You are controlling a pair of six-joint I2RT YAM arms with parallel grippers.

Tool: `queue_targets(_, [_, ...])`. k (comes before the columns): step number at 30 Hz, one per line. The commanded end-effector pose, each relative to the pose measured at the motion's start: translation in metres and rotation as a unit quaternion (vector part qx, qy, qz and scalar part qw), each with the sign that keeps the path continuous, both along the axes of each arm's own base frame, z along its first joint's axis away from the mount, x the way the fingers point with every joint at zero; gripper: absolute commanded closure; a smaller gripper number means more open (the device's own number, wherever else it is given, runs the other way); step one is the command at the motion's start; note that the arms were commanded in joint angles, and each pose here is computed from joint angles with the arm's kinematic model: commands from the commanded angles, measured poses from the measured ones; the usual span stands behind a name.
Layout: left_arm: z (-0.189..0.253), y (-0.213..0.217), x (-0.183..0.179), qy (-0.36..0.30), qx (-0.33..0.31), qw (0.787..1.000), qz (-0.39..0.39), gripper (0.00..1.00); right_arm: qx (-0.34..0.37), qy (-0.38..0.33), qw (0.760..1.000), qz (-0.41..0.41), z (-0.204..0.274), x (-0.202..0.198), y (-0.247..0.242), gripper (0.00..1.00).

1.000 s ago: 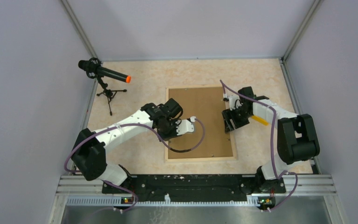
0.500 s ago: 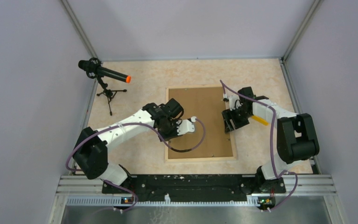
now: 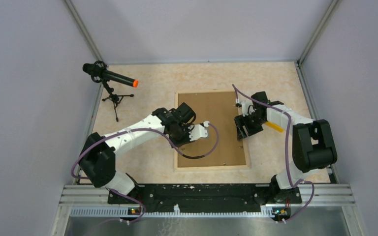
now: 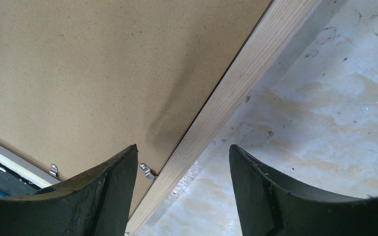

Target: Take the photo out of the frame

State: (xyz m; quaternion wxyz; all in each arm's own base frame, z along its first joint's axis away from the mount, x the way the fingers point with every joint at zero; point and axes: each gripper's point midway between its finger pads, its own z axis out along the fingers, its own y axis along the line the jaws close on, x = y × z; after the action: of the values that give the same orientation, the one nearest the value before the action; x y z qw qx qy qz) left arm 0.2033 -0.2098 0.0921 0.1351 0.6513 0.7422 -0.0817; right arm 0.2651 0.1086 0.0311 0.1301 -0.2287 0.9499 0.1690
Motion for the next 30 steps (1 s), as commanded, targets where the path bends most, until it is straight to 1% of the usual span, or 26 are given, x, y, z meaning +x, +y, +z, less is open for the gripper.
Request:
queue_targets(1, [0.006, -0.018, 0.003, -0.002, -0.030, 1.000, -0.005, 1.00, 0.011, -0.010, 1.000, -0.002, 0.004, 0.006, 0.003, 0.33])
queue_targets(8, [0.009, -0.021, -0.009, 0.015, -0.041, 0.999, -0.027, 1.00, 0.010, -0.010, 1.000, -0.002, 0.003, 0.005, 0.003, 0.33])
queue_targets(13, [0.023, -0.023, 0.007, -0.004, -0.045, 0.999, 0.009, 1.00, 0.011, -0.011, 1.000, -0.003, 0.004, 0.007, 0.004, 0.33])
queue_targets(16, [0.042, -0.026, 0.035, -0.033, -0.063, 0.997, 0.036, 1.00, 0.014, -0.017, 1.000, -0.004, 0.009, 0.012, 0.005, 0.33])
queue_targets(19, [0.058, -0.022, 0.073, -0.073, -0.065, 0.993, 0.060, 1.00, 0.020, -0.027, 0.999, -0.004, 0.017, 0.019, 0.008, 0.33])
queue_targets(25, [0.078, 0.003, 0.154, -0.133, -0.055, 0.982, 0.122, 1.00, 0.035, -0.065, 0.997, 0.000, 0.043, 0.043, 0.014, 0.33])
queue_targets(30, [0.078, 0.012, 0.191, -0.179, -0.030, 0.973, 0.142, 1.00, 0.043, -0.077, 0.996, -0.020, 0.053, 0.060, 0.010, 0.33])
